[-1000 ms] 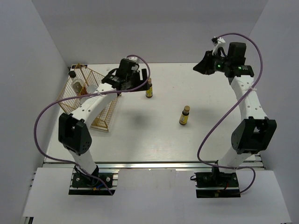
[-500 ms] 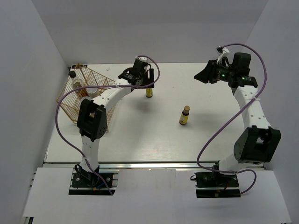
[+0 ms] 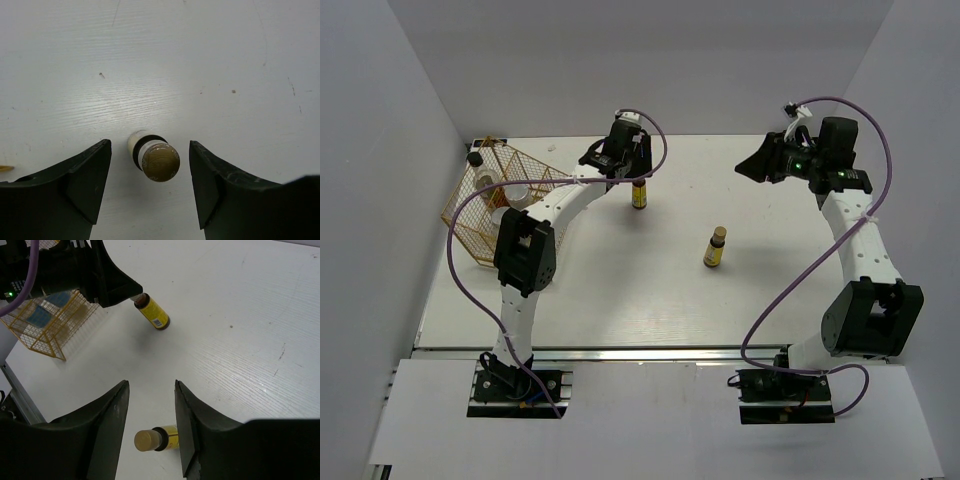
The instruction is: Organize the condiment bottles
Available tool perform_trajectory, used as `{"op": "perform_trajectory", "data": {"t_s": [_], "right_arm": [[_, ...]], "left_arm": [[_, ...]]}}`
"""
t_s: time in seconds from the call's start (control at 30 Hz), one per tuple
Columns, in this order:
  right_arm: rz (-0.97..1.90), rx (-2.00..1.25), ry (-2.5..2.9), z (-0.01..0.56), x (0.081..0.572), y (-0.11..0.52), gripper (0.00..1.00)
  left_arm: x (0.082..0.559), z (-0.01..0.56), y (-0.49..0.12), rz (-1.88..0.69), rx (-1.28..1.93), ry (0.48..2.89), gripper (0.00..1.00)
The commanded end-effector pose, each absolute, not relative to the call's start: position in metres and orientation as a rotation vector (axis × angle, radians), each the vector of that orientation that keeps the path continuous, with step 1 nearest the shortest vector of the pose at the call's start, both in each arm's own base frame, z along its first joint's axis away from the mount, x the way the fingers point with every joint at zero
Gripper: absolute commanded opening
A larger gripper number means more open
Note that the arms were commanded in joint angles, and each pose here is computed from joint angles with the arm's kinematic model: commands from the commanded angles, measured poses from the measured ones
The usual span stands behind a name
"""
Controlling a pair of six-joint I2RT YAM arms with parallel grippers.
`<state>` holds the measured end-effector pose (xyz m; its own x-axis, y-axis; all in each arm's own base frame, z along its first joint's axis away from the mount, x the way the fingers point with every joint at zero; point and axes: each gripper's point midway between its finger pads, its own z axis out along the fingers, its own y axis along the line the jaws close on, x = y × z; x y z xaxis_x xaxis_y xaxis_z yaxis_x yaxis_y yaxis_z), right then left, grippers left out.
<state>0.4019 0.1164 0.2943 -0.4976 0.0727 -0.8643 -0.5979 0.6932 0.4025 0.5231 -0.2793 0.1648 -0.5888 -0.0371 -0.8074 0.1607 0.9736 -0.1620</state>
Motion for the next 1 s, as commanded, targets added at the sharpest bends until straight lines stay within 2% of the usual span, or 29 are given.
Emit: {"op": "perform_trajectory", "data": {"t_s": [0.0,0.07,0.17,0.67,0.93,0.97], "right_arm": [[0.869,-0.427,1.879,0.309,0.397,0.117,0.47],[0.869,-0.426,1.877,0.310,0.397,0.117,0.47],[0.868,-0.426,1.875,0.311,0.397,0.117,0.47],[0.876,-0.420,1.879,0.309,0.397,0.118,0.47],[0.875,-0.420,1.877,0.309,0.396,0.118,0.47],[0.876,-0.420,1.879,0.308,0.397,0.118,0.47]], "left_arm": [[0.530,0.190,-0.286,-0.294,0.084,2.118,0.73],[0.530,0.188,-0.287,-0.301,0.088,2.122,0.68],[0.528,0.186,-0.289,-0.310,0.091,2.134,0.66],[0.526,0.165,-0.290,-0.306,0.105,2.182,0.66],[0.525,0.159,-0.291,-0.296,0.109,2.195,0.56],[0.526,0.159,-0.290,-0.292,0.105,2.195,0.51]]}}
